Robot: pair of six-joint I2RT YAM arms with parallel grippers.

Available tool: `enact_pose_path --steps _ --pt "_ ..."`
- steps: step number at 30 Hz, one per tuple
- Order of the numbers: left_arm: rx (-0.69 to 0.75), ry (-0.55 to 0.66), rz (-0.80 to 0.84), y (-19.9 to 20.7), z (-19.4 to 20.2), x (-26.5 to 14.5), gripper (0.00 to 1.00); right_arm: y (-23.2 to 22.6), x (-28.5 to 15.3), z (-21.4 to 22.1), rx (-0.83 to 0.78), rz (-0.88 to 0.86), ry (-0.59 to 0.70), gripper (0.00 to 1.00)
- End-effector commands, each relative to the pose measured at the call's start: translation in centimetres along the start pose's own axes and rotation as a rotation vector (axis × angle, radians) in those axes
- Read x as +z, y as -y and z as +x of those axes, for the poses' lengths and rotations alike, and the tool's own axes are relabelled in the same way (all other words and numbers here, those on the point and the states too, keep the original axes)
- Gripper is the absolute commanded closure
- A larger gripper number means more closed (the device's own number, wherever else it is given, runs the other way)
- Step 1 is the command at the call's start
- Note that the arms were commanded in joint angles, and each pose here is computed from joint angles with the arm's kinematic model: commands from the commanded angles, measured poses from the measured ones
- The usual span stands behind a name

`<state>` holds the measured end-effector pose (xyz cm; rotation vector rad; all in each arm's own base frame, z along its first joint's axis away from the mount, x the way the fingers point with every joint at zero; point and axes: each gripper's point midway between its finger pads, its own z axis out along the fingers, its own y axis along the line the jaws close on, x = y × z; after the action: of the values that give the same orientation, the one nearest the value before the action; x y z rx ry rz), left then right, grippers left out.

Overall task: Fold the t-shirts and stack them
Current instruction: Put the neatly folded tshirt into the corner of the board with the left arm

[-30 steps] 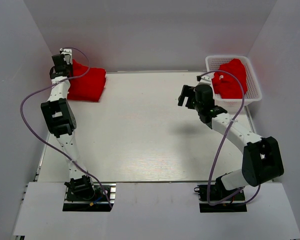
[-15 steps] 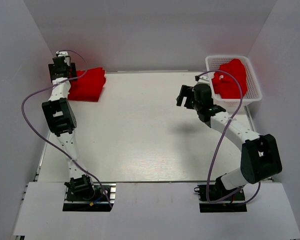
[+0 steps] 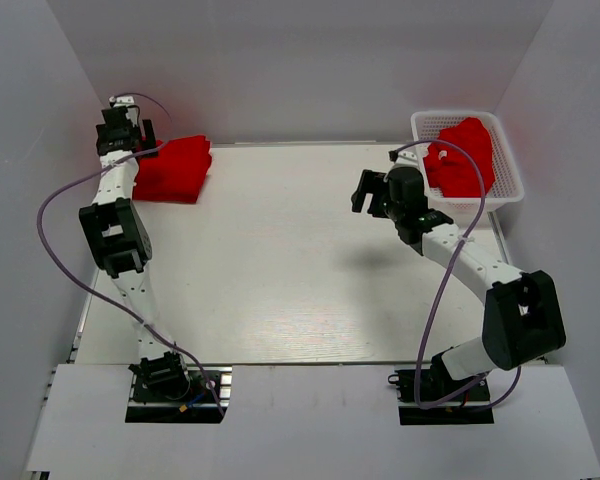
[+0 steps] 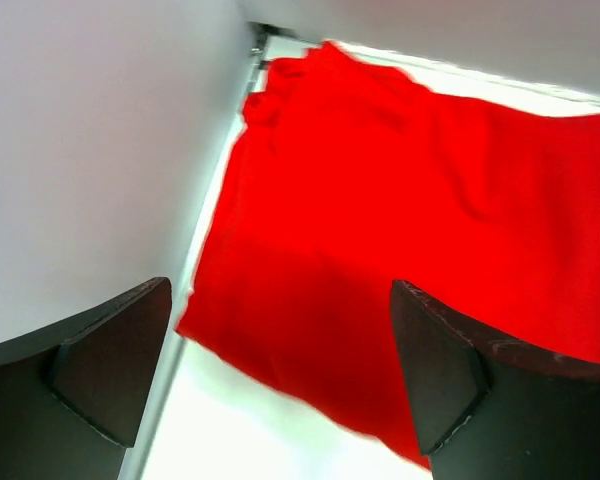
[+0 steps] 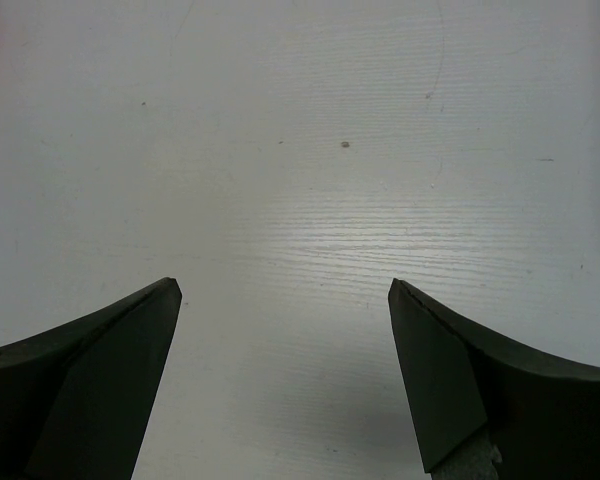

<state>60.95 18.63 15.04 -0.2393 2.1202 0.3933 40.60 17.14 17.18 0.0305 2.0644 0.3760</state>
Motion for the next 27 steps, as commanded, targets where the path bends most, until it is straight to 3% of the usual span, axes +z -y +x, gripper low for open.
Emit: enact_pose_path --steps 1,8,9,11,12,14,16,22,27 --pt "-0.062 0.058 0.112 2.6 -4.9 -6.6 0.0 -0.8 -1.7 -2.1 -0.006 -0.033 0.05 0.1" --pt "-0.127 -0.064 0.19 9.3 -0.9 -14.1 0.0 -0.9 -3.9 -1.0 0.033 -0.068 0.047 0.1" --pt "-0.132 -0.136 0.221 10.8 2.6 -14.8 0.0 -0.4 -4.0 0.0 0.035 -0.058 0.03 0.1" --pt "-0.169 -0.099 0.325 14.0 2.5 -19.7 0.0 0.0 -4.8 0.6 0.045 -0.051 0.025 0.1" --pt "-0.178 -0.135 0.344 15.2 5.3 -20.7 0.0 0.1 -5.0 1.1 0.043 -0.053 0.015 0.1" --pt "-0.201 -0.094 0.381 17.0 5.3 -25.2 0.0 0.8 -5.8 2.2 0.035 -0.035 -0.01 0.1" --pt "-0.213 -0.136 0.398 18.4 8.2 -27.1 0.0 1.2 -6.2 3.9 0.028 -0.037 -0.053 0.1" --pt "-0.01 -0.216 0.552 26.9 15.3 -34.4 0.0 2.8 -7.7 7.8 0.041 -0.006 -0.127 0.1" --pt "0.027 -0.158 0.59 28.8 15.6 -37.2 0.0 2.6 -9.2 8.7 0.088 -0.046 -0.099 0.1"
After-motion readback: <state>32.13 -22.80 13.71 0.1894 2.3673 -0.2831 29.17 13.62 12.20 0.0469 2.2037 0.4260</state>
